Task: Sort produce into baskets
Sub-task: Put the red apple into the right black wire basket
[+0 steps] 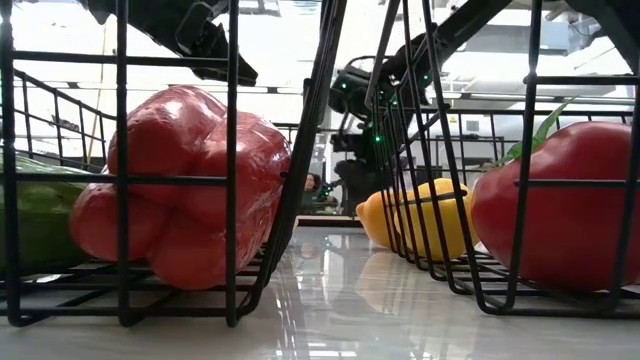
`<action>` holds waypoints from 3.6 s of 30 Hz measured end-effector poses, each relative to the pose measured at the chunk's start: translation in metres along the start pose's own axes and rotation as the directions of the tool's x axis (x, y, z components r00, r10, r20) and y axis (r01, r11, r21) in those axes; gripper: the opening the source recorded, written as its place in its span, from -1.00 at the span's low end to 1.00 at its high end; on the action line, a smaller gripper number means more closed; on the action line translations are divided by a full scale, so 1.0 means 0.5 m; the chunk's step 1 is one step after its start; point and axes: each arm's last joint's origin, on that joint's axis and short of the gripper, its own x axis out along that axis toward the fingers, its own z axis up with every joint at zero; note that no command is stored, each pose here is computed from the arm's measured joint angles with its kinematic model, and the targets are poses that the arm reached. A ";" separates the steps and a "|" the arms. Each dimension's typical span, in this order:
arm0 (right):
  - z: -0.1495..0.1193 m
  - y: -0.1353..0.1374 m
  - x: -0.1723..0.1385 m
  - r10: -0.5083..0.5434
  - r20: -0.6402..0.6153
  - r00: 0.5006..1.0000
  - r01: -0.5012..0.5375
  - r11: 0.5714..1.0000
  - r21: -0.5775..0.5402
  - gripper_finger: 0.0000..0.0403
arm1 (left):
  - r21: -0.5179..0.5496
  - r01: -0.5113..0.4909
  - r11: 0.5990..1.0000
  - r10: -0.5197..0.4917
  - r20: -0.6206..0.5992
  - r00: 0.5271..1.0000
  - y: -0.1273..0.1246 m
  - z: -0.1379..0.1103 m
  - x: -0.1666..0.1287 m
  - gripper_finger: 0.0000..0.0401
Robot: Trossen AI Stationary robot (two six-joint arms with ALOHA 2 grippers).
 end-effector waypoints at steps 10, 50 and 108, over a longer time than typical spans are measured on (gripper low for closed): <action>-0.013 0.029 -0.021 0.002 -0.018 1.000 -0.003 1.000 -0.015 0.73 | 0.001 0.000 1.000 0.000 -0.002 1.000 0.000 0.000 0.000 0.23; -0.227 0.145 -0.224 0.396 0.059 0.916 -0.382 0.909 -0.165 0.73 | 0.044 0.008 0.999 -0.015 0.164 0.986 0.002 0.031 -0.003 0.23; -0.208 0.136 -0.233 0.375 0.069 0.924 -0.364 0.922 -0.135 0.73 | -0.003 0.026 1.000 -0.025 0.114 0.993 0.001 0.022 -0.001 0.23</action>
